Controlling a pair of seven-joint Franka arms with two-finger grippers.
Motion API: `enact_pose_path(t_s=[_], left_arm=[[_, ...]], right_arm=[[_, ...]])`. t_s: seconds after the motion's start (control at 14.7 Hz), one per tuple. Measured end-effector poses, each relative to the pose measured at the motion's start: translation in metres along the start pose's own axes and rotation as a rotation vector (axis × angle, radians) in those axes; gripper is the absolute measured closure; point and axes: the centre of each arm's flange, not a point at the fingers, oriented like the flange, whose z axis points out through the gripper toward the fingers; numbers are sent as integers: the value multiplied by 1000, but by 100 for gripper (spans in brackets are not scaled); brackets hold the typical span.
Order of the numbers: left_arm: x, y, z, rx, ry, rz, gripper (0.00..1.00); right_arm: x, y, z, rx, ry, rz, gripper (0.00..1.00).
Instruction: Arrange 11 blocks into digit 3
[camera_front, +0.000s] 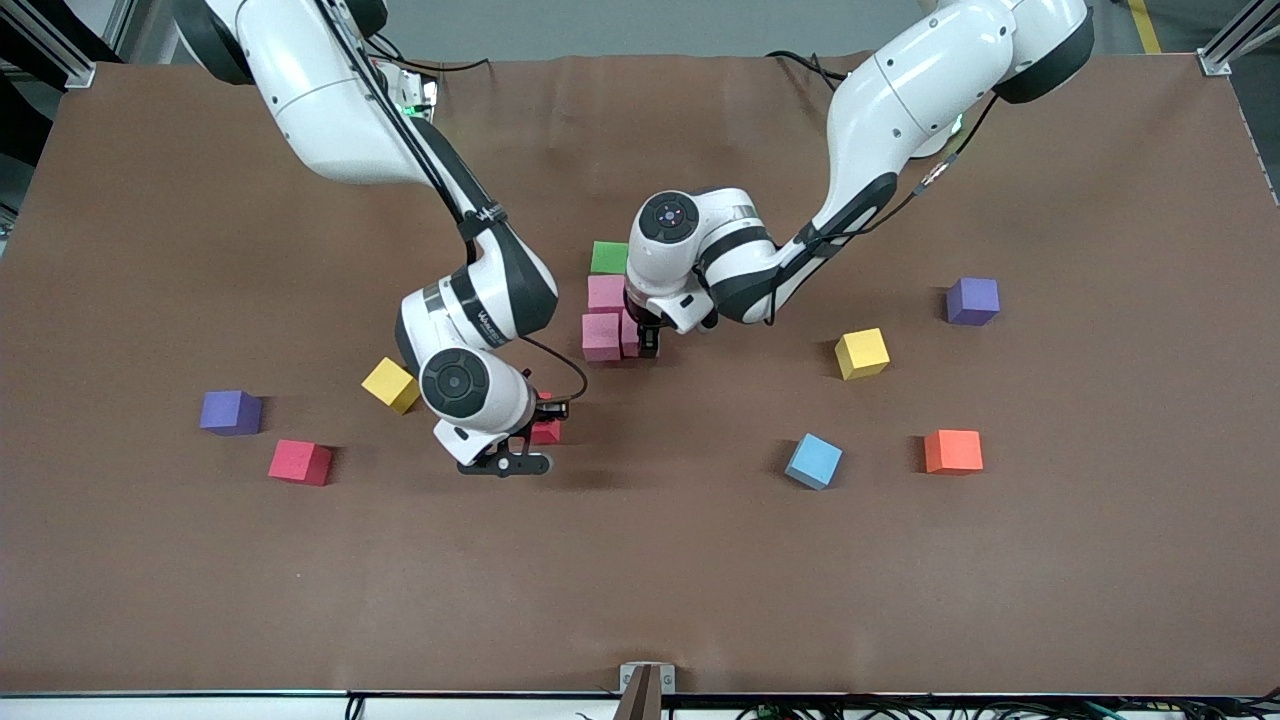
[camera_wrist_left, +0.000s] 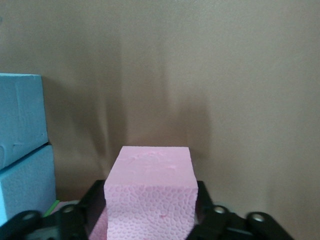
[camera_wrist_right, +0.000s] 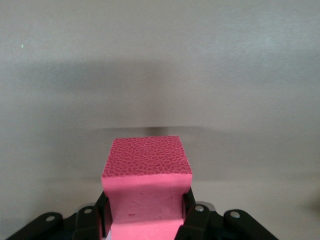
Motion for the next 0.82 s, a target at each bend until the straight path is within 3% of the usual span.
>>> enact_pose_path(t_s=[0.14,0.54,0.82], left_arm=[[1,1,0,0,7,0,0],[6,24,-67,-97,81,35,0],[42,61,-129,-159,132,58,0]], right_arm=[[-3,-10,3,-2,0,-14,44],[-15,-34,10,-8,0,-51,48],[-26,-51,15,-14,-4,-79,48]])
